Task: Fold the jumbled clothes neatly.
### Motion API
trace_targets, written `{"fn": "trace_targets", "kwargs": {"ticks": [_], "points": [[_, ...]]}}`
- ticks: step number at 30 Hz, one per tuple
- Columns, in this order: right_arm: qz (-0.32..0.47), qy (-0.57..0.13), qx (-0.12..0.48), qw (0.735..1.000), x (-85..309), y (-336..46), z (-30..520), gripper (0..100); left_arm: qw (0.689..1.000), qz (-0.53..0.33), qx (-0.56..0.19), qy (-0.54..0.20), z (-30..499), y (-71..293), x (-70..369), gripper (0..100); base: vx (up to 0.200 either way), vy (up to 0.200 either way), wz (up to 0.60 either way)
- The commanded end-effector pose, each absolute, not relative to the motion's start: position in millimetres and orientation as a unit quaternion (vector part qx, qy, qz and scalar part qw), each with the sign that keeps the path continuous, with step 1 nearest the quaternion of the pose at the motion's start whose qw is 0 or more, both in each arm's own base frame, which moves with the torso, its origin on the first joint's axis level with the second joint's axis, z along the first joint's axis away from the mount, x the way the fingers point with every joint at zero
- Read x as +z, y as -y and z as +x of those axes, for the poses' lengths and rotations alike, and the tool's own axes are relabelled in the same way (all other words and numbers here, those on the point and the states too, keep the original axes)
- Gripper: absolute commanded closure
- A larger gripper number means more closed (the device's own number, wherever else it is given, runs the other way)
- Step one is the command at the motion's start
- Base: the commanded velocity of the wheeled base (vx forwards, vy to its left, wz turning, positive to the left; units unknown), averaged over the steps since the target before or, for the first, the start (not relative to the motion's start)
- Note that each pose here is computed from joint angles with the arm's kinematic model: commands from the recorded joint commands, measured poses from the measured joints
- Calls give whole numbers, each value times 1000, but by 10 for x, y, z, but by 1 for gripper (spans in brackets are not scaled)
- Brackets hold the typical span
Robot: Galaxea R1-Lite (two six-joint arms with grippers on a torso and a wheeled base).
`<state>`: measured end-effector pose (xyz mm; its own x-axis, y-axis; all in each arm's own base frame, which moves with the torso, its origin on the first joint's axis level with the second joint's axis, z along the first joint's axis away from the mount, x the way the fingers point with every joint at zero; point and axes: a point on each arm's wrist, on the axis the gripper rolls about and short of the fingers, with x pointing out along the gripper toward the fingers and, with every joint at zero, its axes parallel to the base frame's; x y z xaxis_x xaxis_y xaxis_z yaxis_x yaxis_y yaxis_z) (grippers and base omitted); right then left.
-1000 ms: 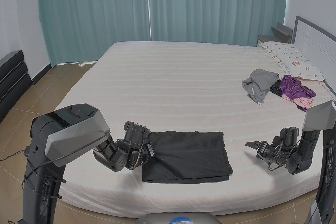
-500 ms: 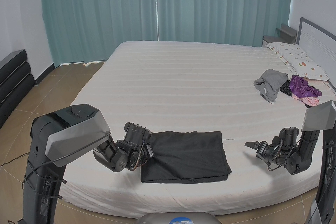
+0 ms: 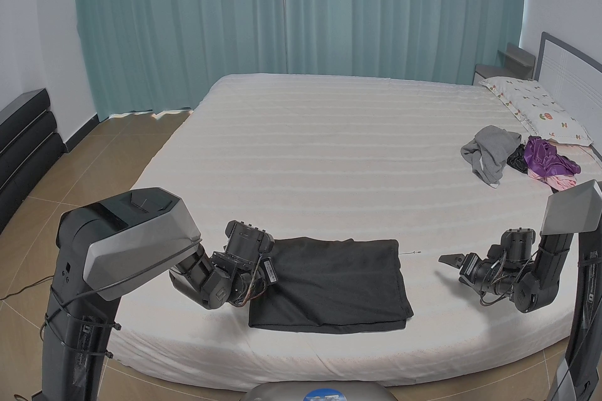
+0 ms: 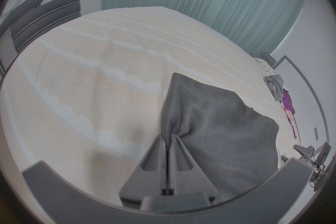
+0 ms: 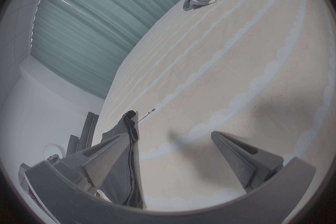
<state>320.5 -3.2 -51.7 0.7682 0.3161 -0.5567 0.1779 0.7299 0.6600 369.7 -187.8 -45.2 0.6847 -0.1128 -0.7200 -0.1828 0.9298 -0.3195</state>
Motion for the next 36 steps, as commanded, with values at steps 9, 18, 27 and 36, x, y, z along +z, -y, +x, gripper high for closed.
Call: {"fn": "trace_targets", "kwargs": {"ticks": [9,18,27,36], "points": [[365,-339,40,866,-521,31,3205,0,893,-183,25,-410,3665,1855,-463,0,0,0,0],[365,-338,41,867,-520,31,3206,0,891,-196,27,-408,3708,1796,-431,0,0,0,0],[365,-340,41,866,-530,26,3208,0,878,-271,14,-395,3844,1651,-185,0,0,0,0],[363,-336,33,868,-530,2,3221,0,893,-288,7,-346,3871,1542,264,0,0,0,0]]}}
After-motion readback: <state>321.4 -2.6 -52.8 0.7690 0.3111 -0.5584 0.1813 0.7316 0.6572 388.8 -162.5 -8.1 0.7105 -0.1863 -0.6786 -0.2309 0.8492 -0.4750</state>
